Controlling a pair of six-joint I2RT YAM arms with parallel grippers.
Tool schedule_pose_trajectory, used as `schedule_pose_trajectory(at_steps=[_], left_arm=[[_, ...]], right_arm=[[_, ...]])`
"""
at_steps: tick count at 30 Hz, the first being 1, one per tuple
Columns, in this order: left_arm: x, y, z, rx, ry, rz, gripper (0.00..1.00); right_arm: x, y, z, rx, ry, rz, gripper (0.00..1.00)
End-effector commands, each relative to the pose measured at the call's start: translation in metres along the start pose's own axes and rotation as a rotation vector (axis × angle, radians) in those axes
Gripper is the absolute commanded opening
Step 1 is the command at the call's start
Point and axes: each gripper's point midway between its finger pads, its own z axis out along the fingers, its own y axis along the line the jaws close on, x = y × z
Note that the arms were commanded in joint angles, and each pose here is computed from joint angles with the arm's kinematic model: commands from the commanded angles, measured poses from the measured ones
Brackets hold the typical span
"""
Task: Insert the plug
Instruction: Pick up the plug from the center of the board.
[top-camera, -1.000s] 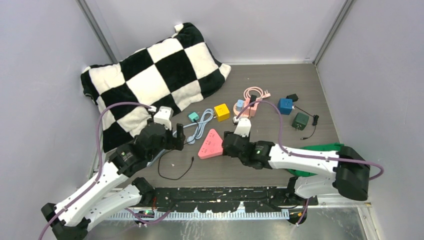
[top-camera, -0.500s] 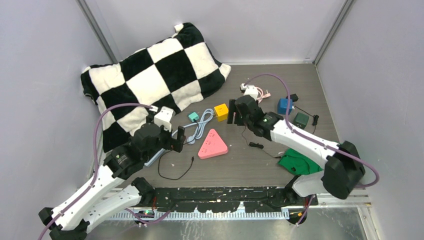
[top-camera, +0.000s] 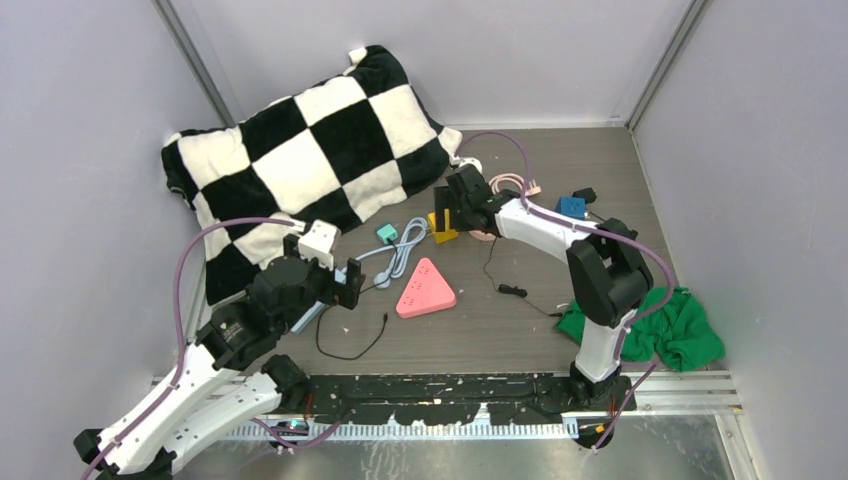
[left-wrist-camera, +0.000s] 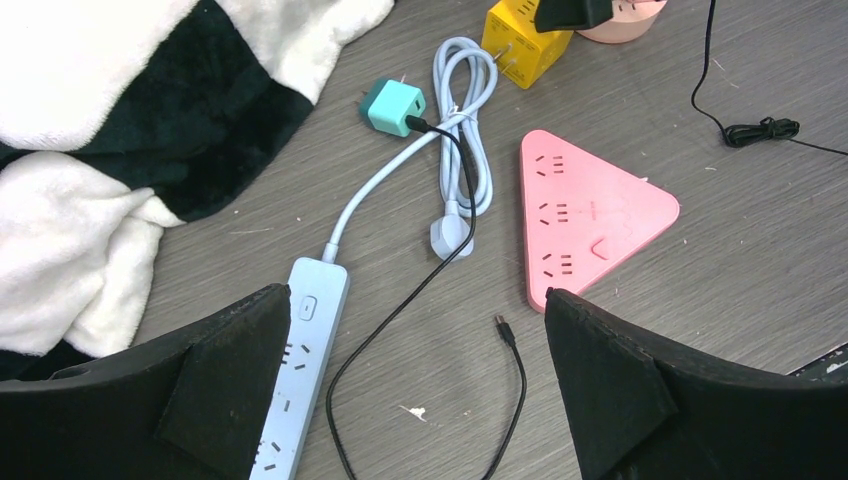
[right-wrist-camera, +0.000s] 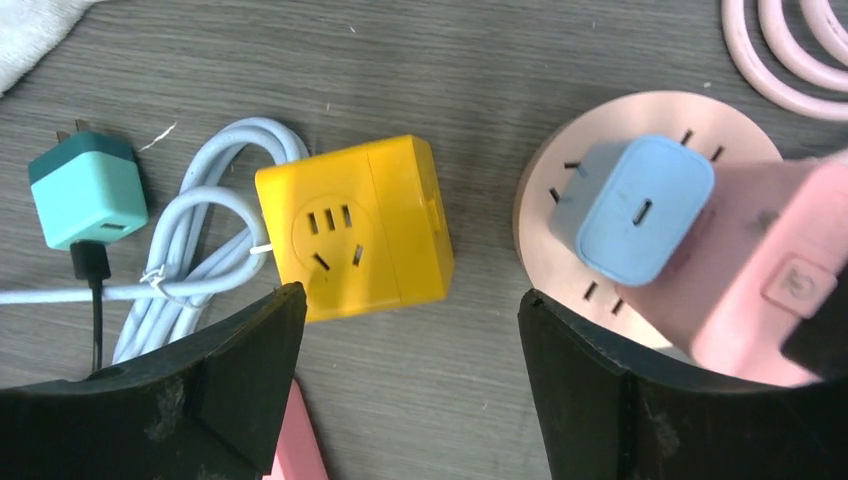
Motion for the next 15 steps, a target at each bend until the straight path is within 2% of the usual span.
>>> schedule_pose_trajectory(at_steps=[1,8,15], left_arm=[[-0.01,0.003,0.0,-0.01,-0.042,0.004,1.0],[-0.01,0.0,-0.001,0.008,-0.046,0.002,1.0],[-0.009,-0.001,0.0,0.01,-0.041,0.004,1.0]], right_arm=[[-0.027,0.009,0.006,-0.027,-0.03,-0.031,0.84],[-0.015,0.002,0.033,0.012,0.031,-0.076,0.85],[-0.009,0.011,0.035,-0.034,0.072,-0.073,0.85]])
